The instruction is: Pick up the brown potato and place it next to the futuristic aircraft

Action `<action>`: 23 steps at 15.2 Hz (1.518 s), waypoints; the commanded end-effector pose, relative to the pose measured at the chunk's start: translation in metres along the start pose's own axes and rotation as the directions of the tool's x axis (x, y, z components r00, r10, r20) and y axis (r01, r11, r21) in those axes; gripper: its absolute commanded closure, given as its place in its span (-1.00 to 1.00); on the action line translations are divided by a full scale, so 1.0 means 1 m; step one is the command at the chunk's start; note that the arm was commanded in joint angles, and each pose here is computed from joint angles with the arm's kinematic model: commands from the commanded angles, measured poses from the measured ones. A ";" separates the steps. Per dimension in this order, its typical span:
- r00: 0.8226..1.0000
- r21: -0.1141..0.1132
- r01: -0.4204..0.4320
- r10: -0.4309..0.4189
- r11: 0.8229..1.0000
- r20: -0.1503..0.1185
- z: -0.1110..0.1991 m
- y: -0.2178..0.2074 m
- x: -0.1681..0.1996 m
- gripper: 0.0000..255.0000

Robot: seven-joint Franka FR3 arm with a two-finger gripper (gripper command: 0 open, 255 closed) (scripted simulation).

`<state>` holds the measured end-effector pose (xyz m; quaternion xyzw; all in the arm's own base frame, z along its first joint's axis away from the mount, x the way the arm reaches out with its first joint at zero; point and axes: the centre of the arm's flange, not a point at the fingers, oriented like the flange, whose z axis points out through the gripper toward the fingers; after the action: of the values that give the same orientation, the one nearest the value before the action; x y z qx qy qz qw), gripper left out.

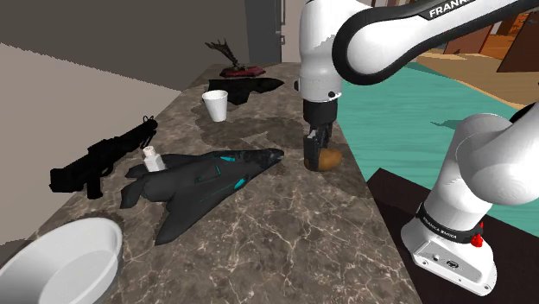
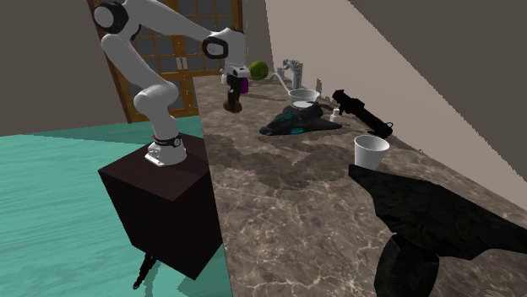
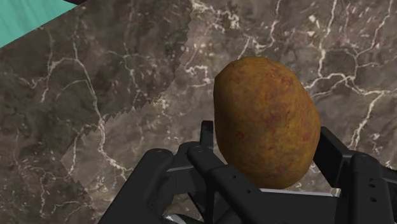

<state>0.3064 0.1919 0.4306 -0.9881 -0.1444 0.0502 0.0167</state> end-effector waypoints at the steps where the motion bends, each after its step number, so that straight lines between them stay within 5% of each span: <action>1: 1.000 0.000 0.000 0.000 1.000 -0.001 0.011 0.000 0.001 1.00; 16: 1.000 0.000 0.000 0.000 1.000 -0.001 0.089 0.004 0.008 1.00; 23: 1.000 0.000 0.000 0.000 1.000 -0.001 0.092 0.004 0.009 1.00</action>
<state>0.3061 0.1925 0.3379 -0.9881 -0.1444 0.0500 0.0167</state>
